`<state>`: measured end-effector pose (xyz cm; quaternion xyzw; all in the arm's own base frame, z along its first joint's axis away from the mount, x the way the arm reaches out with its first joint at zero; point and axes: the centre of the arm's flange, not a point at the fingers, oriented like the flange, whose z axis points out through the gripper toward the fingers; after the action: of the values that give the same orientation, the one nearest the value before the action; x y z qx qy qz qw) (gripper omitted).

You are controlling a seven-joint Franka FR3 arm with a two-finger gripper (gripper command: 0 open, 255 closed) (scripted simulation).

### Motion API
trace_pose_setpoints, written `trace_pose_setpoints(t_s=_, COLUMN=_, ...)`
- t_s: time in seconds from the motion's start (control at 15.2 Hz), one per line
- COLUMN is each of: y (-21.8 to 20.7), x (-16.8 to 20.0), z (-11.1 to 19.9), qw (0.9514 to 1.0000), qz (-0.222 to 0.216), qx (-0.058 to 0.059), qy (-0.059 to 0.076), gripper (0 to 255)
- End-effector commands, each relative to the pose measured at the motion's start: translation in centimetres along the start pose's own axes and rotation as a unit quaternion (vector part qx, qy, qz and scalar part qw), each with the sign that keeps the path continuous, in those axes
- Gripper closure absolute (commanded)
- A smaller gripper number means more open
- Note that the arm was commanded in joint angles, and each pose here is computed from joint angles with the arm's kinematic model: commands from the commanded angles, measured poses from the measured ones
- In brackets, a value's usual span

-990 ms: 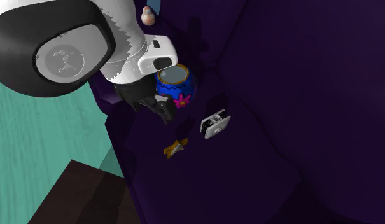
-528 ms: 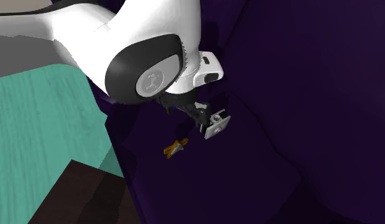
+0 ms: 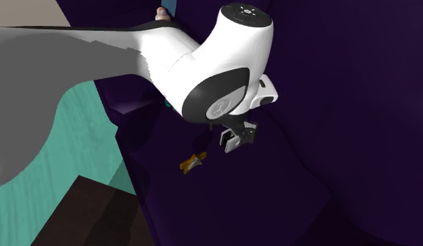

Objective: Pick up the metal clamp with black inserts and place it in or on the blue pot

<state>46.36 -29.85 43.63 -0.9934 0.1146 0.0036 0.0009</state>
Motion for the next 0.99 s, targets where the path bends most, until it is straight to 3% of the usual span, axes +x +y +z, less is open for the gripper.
trace_pose_setpoints(t_s=0.0, y=0.2, x=0.1, z=1.0, qw=1.0, qz=0.0, qx=0.0, qy=0.0, gripper=0)
trace_pose_setpoints(t_s=0.26, y=0.2, x=0.1, z=3.4, qw=1.0, qz=0.0, qx=0.0, qy=0.0, gripper=0)
trace_pose_setpoints(t_s=0.79, y=0.2, x=0.1, z=3.4, qw=1.0, qz=0.0, qx=0.0, qy=0.0, gripper=0)
trace_pose_setpoints(t_s=0.86, y=0.2, x=0.1, z=3.4, qw=1.0, qz=0.0, qx=0.0, qy=0.0, gripper=255)
trace_pose_setpoints(t_s=0.92, y=0.2, x=0.1, z=3.4, qw=1.0, qz=0.0, qx=0.0, qy=0.0, gripper=255)
